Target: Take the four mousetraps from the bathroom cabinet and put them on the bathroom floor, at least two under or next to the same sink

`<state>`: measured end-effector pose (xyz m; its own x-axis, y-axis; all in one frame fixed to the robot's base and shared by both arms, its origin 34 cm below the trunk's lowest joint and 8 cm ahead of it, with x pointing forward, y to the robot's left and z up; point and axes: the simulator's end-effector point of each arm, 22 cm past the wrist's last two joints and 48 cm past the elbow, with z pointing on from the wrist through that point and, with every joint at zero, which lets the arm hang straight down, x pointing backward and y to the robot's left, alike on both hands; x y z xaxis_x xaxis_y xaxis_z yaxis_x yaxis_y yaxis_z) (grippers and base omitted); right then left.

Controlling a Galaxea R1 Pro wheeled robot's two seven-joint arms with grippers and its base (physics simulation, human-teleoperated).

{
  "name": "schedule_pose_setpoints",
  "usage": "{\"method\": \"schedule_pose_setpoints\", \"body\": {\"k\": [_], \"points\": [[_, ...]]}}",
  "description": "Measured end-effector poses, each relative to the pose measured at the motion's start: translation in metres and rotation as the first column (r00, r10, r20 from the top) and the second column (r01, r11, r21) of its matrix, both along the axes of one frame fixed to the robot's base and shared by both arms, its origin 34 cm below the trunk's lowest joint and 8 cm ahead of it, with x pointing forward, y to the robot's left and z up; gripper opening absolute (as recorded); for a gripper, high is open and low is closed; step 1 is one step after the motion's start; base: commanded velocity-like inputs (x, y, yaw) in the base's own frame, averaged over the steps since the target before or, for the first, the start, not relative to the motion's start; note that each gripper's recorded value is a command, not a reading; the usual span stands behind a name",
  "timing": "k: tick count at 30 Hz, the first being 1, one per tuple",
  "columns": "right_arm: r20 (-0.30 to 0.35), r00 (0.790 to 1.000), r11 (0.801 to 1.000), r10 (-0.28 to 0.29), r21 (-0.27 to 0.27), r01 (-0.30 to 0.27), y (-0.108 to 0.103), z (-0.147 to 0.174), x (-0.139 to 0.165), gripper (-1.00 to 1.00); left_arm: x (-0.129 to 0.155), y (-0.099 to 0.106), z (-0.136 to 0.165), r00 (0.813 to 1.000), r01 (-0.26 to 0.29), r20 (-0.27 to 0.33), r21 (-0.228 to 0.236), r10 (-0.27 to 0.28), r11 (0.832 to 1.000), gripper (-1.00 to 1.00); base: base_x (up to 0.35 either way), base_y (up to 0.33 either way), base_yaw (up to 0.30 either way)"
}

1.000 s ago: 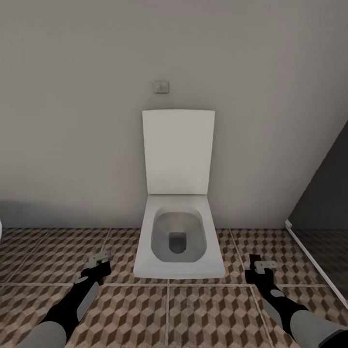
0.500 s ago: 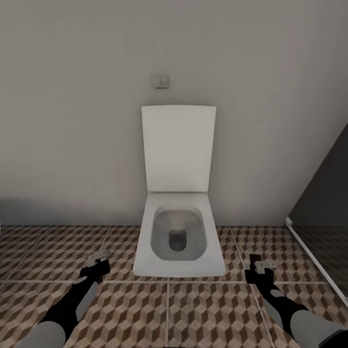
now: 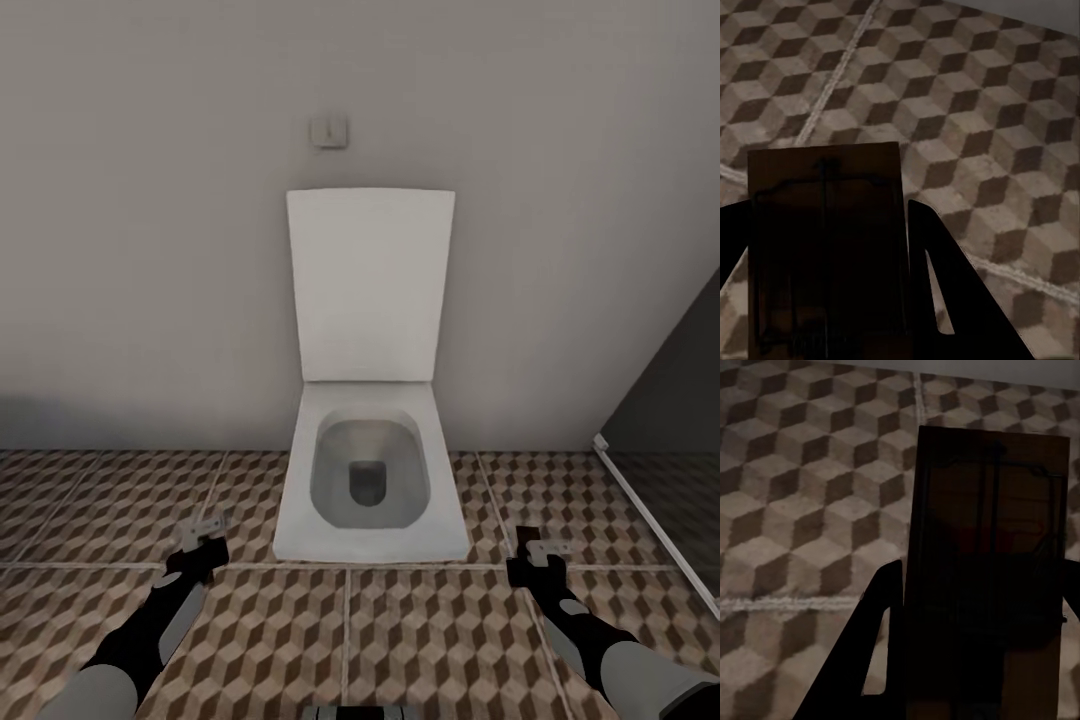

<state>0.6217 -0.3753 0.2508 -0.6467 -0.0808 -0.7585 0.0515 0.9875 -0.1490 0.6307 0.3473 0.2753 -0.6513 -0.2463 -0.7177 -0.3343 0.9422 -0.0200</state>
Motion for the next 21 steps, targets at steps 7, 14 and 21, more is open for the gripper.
{"method": "schedule_pose_setpoints", "body": {"k": [7,14,21], "points": [[-0.012,1.000,1.000,0.000,0.001,0.000,0.0007,-0.0070,-0.0030,-1.00,-0.0027,0.0018,-0.0067,1.000,0.001,-0.012,0.002,-0.001,1.000,-1.00,0.000,0.000,0.000],[-0.012,1.000,1.000,0.001,0.001,-0.001,0.0007,-0.0070,-0.0030,-1.00,-0.0022,0.0027,-0.0061,1.000,0.002,-0.009,0.002,-0.002,1.000,-1.00,0.000,0.000,0.000],[-0.012,1.000,1.000,0.001,0.002,-0.001,0.0009,-0.0070,-0.0030,-1.00,-0.0022,0.0023,-0.0062,1.000,0.003,-0.008,0.001,-0.002,1.000,-1.00,0.000,0.000,0.000]]}}
